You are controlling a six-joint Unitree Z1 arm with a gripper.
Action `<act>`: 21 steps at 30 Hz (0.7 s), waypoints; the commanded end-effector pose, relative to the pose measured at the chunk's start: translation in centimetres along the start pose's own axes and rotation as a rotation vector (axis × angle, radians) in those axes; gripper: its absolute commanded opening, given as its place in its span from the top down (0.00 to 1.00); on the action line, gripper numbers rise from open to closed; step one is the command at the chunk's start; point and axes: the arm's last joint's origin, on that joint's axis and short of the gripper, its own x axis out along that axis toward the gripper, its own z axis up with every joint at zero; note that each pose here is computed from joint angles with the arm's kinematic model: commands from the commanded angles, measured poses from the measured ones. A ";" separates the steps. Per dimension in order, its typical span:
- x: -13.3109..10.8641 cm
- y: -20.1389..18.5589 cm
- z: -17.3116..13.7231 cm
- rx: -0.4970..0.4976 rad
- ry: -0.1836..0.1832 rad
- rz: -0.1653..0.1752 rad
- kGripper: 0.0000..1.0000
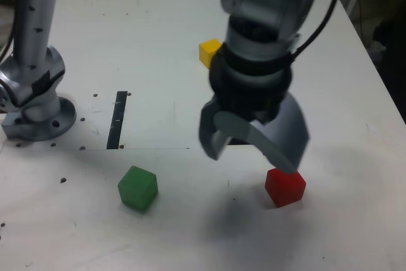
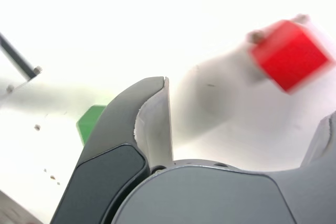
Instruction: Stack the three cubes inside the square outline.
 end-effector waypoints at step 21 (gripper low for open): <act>3.1 -0.4 3.3 0.449 0.103 0.048 0.06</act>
